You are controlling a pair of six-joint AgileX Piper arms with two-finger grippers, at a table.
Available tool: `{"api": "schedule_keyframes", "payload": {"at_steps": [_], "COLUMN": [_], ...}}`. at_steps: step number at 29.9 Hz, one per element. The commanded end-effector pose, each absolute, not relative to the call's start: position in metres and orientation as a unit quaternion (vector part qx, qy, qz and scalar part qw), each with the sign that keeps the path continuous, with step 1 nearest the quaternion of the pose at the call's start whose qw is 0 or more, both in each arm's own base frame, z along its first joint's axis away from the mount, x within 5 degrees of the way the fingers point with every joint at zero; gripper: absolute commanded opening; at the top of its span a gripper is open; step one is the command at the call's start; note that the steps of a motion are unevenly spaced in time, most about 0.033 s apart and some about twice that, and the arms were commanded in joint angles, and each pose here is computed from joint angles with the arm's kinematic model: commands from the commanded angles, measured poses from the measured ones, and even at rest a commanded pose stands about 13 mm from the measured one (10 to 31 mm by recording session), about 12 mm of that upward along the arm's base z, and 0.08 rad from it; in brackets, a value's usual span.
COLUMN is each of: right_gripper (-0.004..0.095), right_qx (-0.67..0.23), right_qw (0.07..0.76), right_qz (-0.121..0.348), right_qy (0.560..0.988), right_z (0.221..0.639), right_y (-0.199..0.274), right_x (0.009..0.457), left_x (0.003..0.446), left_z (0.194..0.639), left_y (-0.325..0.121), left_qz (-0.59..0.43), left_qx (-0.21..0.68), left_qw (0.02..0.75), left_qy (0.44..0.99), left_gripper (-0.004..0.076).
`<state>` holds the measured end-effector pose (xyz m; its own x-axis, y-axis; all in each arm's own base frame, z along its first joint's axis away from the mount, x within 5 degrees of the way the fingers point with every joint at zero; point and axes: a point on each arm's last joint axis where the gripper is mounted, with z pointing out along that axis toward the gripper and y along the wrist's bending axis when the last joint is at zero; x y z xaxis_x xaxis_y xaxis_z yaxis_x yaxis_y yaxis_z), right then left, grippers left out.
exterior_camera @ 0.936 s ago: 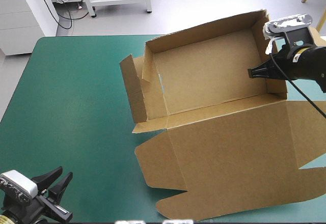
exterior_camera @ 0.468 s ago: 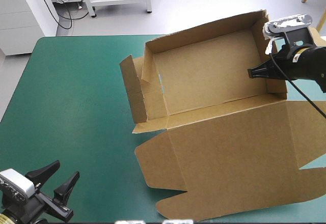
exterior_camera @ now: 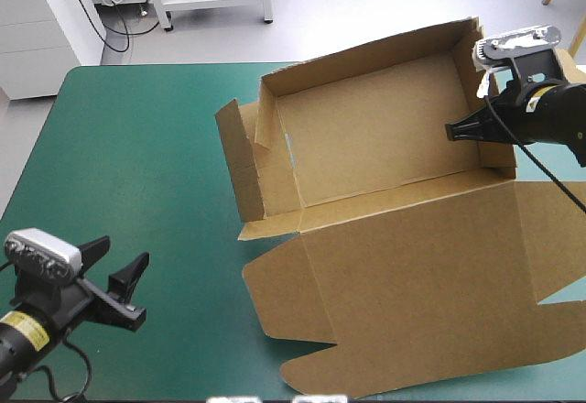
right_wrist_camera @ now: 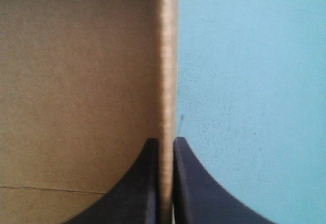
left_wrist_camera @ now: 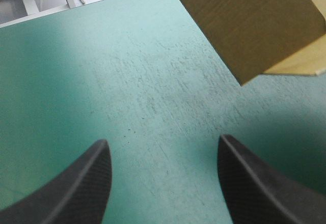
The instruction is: Fold the box
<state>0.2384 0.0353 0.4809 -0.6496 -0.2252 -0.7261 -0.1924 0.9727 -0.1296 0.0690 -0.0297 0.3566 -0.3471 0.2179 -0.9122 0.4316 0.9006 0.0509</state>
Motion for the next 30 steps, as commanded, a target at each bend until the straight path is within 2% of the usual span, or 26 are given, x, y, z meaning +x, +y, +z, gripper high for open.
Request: {"api": "schedule_keyframes", "payload": {"at_steps": [1, 11, 19, 24, 30], "right_gripper": [-0.0022, -0.0022, -0.0022, -0.0022, -0.0022], "right_qx": [-0.110, -0.113, -0.113, -0.114, -0.114], "right_qw": [0.458, 0.458, 0.458, 0.458, 0.458], "right_qz": [-0.014, -0.016, -0.016, -0.005, 0.001], "right_qy": [0.882, 0.882, 0.882, 0.882, 0.882], "right_z": [0.501, 0.501, 0.501, 0.501, 0.501], "right_y": [0.034, 0.034, 0.034, 0.035, 0.036], "right_x": [0.228, 0.228, 0.228, 0.227, 0.227], "left_x": [0.092, 0.143, 0.179, 0.201, 0.229], "left_z": [0.393, 0.447, 0.465, 0.475, 0.478], "left_y": [-0.044, -0.074, -0.090, -0.084, -0.058], "left_qz": [-0.096, -0.053, 0.000, 0.021, -0.005], "left_qx": [0.198, 0.227, 0.232, 0.223, 0.201], "left_qw": [0.568, 0.541, 0.514, 0.496, 0.464], "left_qy": [0.793, 0.808, 0.826, 0.839, 0.863], "left_gripper": [0.0440, 0.0440, 0.0440, 0.0440, 0.0440]}}
